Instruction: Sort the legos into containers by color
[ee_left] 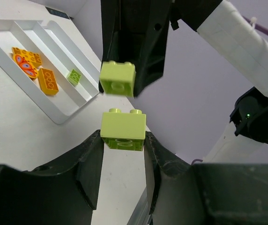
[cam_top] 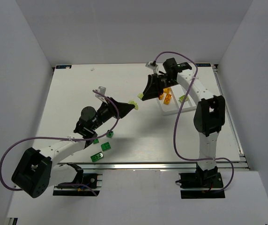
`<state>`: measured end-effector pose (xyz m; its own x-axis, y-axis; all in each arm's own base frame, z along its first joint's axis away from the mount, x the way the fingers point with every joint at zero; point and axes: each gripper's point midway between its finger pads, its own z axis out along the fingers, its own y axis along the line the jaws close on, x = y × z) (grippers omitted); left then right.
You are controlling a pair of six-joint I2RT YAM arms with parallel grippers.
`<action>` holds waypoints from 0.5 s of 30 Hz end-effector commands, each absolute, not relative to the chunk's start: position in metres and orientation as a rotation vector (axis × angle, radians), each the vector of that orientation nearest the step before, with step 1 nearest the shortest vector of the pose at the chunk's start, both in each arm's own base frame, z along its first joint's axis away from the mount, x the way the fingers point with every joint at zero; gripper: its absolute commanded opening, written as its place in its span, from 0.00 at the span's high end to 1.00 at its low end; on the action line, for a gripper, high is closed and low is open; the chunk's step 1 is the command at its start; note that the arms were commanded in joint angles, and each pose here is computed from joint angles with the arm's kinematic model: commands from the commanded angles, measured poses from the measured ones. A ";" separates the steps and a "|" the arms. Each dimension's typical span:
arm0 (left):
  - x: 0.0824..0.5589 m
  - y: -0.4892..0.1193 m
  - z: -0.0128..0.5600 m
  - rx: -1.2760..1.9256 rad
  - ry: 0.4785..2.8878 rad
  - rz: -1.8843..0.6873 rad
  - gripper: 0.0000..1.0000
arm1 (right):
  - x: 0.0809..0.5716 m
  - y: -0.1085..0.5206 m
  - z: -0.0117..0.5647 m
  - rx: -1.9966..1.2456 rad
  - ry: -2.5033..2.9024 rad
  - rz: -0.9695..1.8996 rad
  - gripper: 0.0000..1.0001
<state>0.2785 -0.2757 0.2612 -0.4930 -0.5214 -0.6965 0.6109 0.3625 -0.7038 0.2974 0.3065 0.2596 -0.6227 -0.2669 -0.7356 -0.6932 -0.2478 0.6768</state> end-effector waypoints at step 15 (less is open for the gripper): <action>0.322 -0.297 0.267 0.187 1.662 -1.322 1.00 | 0.501 0.132 0.161 -0.809 2.208 0.545 1.00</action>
<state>0.3165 -0.2866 0.2560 -0.5180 -0.4605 -0.7209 0.5867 0.4221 -0.6911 0.4414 0.1848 0.1555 -0.6055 -0.3610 -0.7093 -0.7750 0.4700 0.4224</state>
